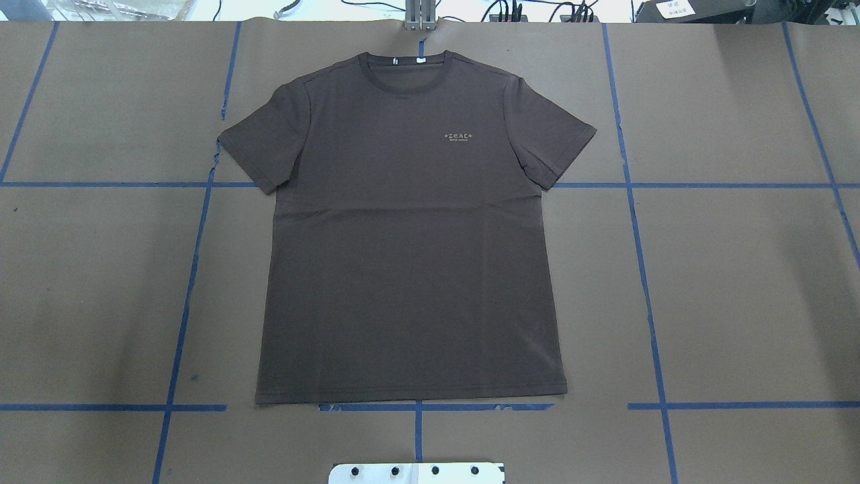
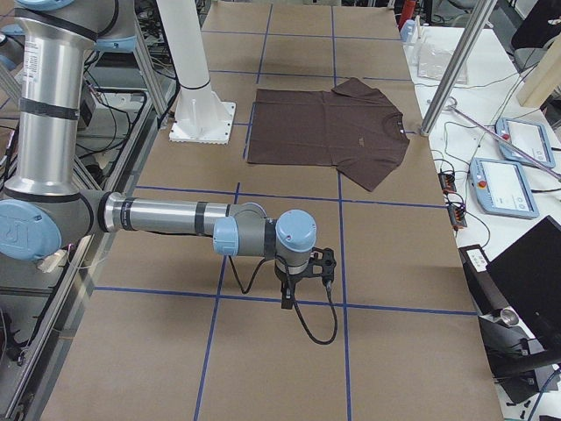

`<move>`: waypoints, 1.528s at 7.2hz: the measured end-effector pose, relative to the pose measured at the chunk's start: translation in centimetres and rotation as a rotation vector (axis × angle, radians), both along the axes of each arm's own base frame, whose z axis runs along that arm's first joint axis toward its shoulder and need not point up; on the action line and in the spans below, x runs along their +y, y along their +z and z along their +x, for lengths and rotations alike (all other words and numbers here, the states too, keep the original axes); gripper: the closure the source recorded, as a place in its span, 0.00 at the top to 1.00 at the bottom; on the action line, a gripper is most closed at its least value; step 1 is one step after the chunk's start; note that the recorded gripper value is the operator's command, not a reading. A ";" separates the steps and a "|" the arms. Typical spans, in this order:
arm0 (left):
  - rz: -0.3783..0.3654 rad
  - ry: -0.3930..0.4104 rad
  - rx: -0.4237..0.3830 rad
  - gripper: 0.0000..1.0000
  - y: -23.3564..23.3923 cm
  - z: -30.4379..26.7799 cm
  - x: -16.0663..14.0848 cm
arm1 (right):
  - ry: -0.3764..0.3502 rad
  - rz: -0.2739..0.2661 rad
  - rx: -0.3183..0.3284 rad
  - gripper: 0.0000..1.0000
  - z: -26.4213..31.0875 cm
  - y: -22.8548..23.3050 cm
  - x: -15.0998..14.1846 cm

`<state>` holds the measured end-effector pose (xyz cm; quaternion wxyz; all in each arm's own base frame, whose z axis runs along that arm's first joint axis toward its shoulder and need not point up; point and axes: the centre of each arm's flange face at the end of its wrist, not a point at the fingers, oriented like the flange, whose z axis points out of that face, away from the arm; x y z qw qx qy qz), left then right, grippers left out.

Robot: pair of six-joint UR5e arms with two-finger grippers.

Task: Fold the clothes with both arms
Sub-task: 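Move the right gripper toward the shirt's sleeve nearest it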

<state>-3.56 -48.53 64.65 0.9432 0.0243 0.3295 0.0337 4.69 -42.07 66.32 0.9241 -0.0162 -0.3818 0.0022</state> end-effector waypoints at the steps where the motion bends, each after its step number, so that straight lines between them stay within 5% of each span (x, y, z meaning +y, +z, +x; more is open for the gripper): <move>1: 0.009 0.000 0.001 1.00 -0.4 0.0 -0.1 | 0.003 0.008 0.000 1.00 0.1 -0.3 -0.2; 3: 0.070 0.000 0.006 1.00 -3.3 0.1 -1.1 | 0.007 0.077 -0.002 1.00 0.0 -3.3 -2.7; 6: 0.233 0.002 0.029 1.00 -9.7 0.6 -5.3 | -0.044 0.219 -0.030 1.00 -6.5 -13.0 -11.4; 9: 0.330 0.032 0.157 1.00 -13.0 1.7 -5.9 | -0.018 0.191 -0.091 1.00 -24.8 -23.8 -18.9; 11: 0.366 0.045 0.170 1.00 -15.0 2.3 -7.5 | 0.061 0.219 -0.117 1.00 -34.3 -24.0 -20.5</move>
